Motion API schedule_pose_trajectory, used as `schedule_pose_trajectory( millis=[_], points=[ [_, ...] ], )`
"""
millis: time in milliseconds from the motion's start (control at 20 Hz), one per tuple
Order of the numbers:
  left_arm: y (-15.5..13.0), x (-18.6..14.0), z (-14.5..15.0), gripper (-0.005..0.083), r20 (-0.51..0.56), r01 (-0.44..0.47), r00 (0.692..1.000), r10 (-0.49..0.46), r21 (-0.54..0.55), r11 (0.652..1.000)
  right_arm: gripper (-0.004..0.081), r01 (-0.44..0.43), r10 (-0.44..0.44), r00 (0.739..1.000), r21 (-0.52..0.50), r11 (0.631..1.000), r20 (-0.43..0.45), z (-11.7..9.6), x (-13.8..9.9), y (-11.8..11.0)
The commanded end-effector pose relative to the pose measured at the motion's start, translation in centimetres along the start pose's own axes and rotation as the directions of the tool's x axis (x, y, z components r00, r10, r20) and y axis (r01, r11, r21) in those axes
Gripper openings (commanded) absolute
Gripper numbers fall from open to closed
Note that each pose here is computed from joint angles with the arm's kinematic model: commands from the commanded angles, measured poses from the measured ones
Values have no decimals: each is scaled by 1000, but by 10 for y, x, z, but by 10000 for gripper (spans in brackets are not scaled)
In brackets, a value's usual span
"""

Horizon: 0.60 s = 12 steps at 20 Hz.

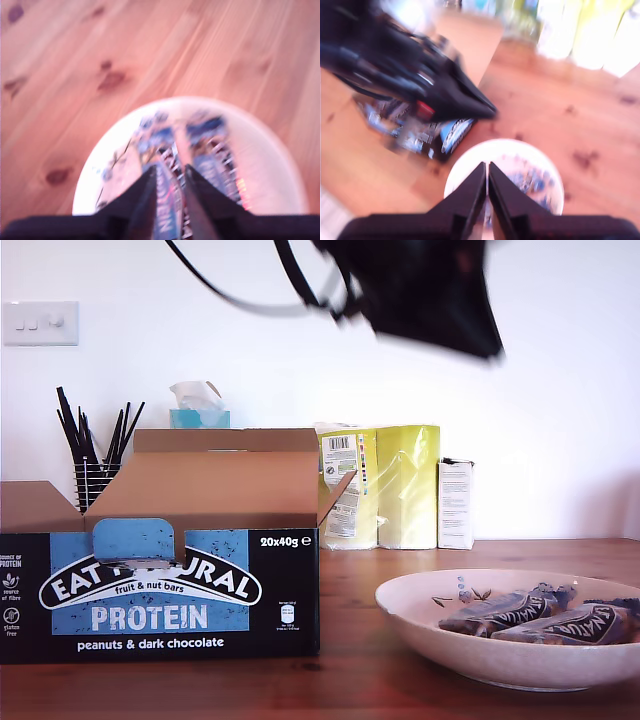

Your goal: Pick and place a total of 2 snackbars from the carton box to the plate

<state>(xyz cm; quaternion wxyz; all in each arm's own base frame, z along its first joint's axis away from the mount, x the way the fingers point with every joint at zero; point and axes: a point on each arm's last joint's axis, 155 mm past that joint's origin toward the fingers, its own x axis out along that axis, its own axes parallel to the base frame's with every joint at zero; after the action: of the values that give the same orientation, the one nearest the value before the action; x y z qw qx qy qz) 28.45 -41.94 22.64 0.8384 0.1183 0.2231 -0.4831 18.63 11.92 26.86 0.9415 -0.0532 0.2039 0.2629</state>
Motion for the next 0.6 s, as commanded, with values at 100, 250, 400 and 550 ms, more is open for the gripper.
schedule_pose_trajectory(
  millis=[100,250,400,550],
  points=[
    [56,-14,-16,-24,-45,-98,994,95,-69,993,-13,112,-111,994,-59,992,22,7,13,-19],
    [95,-35,-35,-24,-63,-175,984,169,-115,978,-13,137,-133,988,-44,990,80,17,23,-24],
    [129,-62,-54,-24,-43,-250,968,247,-160,955,-13,179,-176,975,-9,984,139,31,31,-36],
    [156,-96,-71,-24,-29,-317,948,317,-204,926,-13,209,-207,964,5,978,165,38,42,-53]
  ],
)
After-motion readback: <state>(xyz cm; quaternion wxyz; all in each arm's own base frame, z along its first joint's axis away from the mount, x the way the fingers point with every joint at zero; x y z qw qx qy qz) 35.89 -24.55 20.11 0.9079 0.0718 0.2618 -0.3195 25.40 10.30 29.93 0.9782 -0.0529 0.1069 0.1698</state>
